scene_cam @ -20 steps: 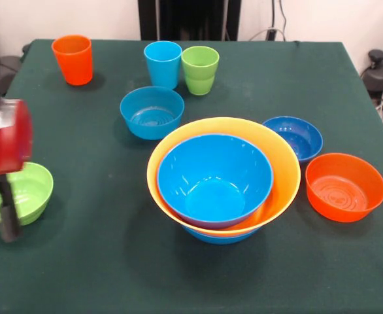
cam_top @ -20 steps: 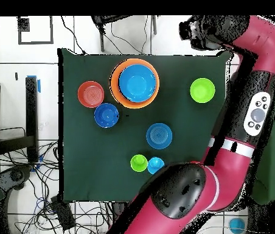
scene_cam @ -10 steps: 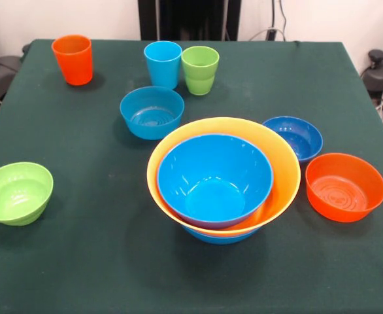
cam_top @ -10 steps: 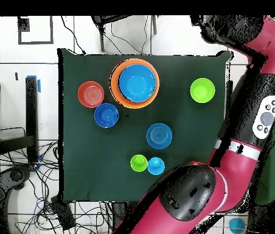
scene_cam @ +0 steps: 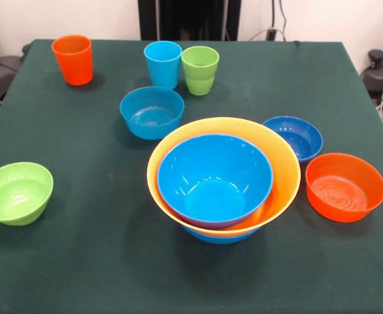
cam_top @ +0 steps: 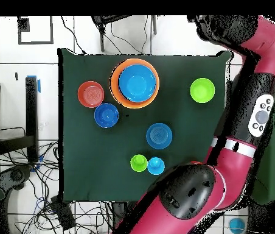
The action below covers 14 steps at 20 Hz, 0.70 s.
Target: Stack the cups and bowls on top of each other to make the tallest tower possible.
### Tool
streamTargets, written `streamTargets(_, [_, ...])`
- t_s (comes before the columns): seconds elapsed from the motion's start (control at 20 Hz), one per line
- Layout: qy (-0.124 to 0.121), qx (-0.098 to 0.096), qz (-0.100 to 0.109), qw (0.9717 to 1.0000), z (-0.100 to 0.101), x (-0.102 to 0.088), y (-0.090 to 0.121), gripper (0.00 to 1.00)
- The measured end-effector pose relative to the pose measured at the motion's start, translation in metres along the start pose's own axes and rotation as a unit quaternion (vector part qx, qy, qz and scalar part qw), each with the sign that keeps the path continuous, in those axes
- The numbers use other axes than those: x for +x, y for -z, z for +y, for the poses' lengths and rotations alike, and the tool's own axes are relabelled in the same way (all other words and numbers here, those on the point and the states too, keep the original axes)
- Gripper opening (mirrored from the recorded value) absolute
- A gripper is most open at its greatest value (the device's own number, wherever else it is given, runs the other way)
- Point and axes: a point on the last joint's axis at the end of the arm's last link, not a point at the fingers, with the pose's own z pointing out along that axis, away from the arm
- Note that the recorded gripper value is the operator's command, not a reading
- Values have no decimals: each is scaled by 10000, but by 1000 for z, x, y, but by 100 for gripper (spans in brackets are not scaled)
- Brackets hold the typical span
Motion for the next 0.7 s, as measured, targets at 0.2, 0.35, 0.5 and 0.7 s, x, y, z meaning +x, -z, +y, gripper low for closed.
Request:
streamTargets(0.2, [56, -140, 55, 9999, 10, 4, -2, 100])
streamTargets(0.35, [189, -282, 111, 9994, 21, 11, 0, 100])
streamTargets(0.5, [451, -352, 191, 9982, 36, 24, 7, 100])
streamTargets(0.7, [776, -401, 258, 9958, 55, 44, 22, 100])
